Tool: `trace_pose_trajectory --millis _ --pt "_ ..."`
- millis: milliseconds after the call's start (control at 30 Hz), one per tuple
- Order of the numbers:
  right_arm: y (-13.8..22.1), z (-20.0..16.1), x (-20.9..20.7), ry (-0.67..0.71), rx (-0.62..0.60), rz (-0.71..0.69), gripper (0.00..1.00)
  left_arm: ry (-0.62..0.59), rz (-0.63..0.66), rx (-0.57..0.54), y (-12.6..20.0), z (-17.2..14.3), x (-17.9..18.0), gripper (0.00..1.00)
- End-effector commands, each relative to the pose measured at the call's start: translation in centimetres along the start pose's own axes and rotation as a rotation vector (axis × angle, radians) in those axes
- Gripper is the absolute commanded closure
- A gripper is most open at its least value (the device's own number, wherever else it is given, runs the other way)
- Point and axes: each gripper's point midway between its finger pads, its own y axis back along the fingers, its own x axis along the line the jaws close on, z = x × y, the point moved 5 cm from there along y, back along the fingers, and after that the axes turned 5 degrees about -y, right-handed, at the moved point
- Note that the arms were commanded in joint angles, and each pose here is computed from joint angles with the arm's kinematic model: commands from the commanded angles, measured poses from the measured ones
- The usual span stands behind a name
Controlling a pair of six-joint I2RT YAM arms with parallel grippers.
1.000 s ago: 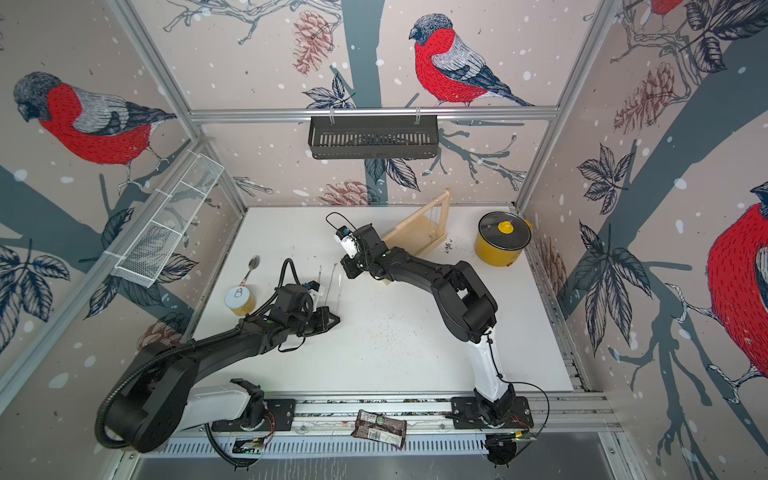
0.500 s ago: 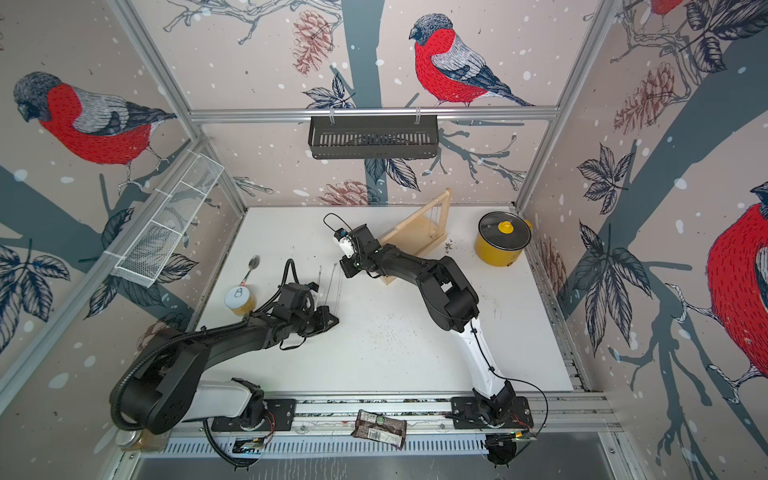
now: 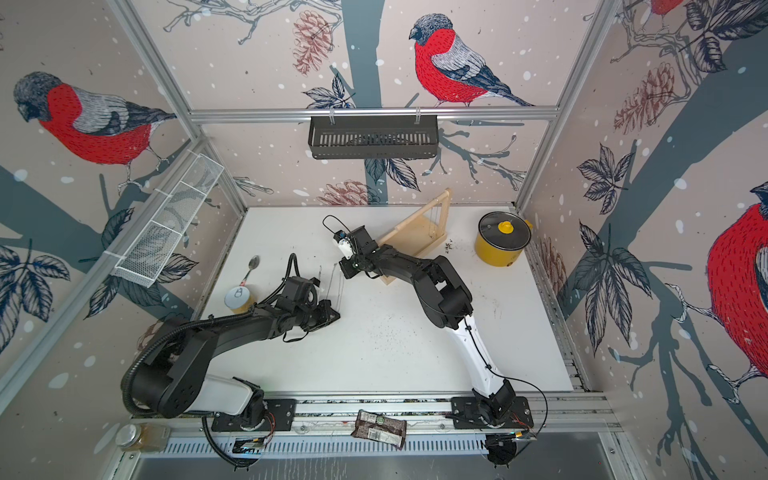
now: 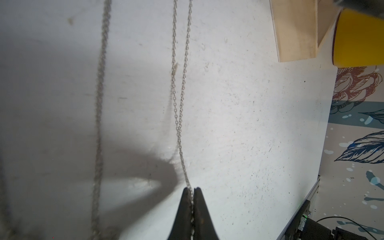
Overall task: Take the necklace off the jewelry display stand
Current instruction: Place the necklace at the center of the board.
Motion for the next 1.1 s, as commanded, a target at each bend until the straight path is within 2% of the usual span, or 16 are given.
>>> trace_pose_trajectory --millis 0,333,567,1067 --pt "-0.2 0.1 -0.1 0.018 0.002 0.002 0.97 0.012 0.006 0.01 -0.1 0.0 0.1 1.0" --pt "-0.7 0.1 -0.5 0.021 0.007 -0.008 0.96 0.03 0.023 0.019 -0.2 -0.4 0.6 1.0" --pt "-0.5 0.3 -0.3 0.022 0.003 -0.003 0.97 0.035 0.039 0.021 -0.3 0.0 0.6 0.95" --pt "0.2 0.8 -0.2 0.026 -0.013 -0.005 0.97 0.046 0.116 0.056 -0.3 -0.5 1.6 0.91"
